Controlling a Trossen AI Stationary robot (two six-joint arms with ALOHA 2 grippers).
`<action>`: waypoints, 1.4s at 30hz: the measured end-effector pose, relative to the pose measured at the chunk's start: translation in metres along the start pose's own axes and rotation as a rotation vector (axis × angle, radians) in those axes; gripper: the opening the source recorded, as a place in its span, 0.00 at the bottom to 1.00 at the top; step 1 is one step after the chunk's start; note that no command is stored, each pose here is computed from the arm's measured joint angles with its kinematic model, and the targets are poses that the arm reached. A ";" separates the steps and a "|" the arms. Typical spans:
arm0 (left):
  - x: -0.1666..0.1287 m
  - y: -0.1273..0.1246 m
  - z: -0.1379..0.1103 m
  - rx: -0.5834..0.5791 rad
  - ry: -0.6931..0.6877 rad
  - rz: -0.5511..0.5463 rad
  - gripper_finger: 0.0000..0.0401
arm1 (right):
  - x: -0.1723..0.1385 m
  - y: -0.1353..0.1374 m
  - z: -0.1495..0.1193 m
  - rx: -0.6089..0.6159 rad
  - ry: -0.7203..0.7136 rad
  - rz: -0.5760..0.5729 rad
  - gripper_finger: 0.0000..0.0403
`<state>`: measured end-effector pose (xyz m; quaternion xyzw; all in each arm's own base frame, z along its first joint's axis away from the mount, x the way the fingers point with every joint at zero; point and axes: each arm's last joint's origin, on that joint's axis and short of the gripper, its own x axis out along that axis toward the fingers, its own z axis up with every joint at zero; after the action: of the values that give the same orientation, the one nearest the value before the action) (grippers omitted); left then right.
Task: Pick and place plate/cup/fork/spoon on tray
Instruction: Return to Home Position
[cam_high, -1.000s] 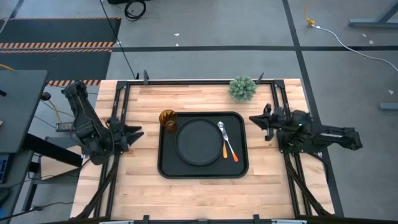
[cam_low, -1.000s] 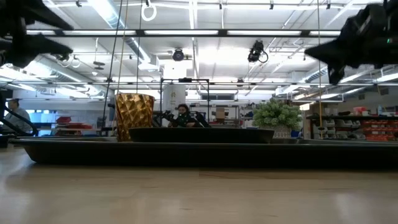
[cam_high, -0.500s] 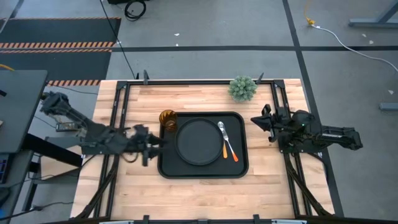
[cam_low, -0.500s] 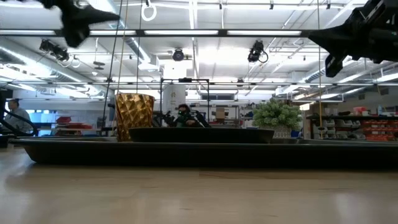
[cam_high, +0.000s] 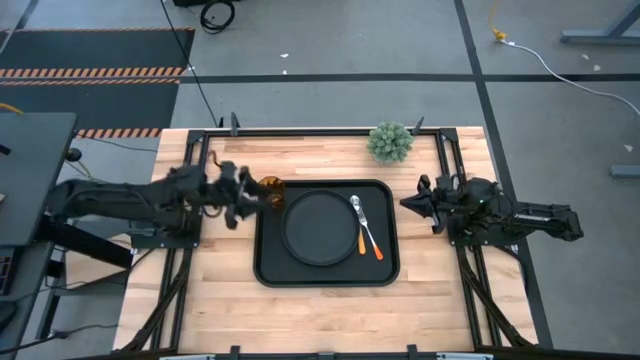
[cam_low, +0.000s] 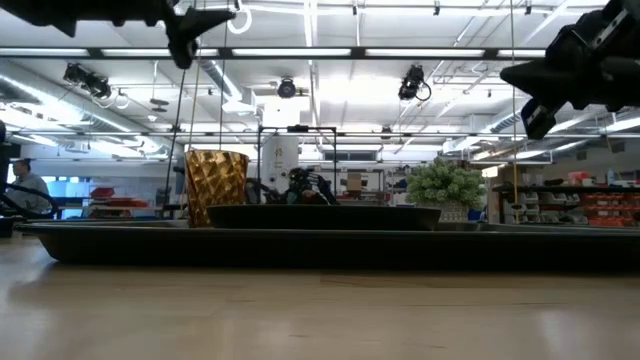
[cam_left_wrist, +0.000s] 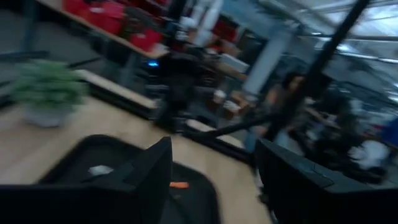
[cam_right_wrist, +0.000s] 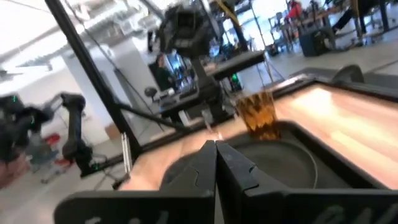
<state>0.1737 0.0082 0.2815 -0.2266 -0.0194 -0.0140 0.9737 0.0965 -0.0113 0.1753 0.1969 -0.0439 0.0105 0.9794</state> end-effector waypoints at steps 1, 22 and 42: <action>-0.006 0.003 0.002 0.005 0.002 0.029 0.58 | 0.000 -0.001 -0.002 -0.006 0.020 -0.007 0.02; -0.110 0.006 -0.005 0.123 0.024 0.343 0.58 | 0.000 -0.010 -0.004 -0.186 0.004 -0.250 0.02; -0.092 0.032 -0.054 0.172 -0.118 0.221 0.58 | 0.001 -0.012 -0.002 -0.163 0.029 -0.142 0.02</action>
<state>0.0845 0.0149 0.2151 -0.1437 -0.0528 0.1084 0.9822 0.0977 -0.0219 0.1689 0.1189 -0.0162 -0.0597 0.9910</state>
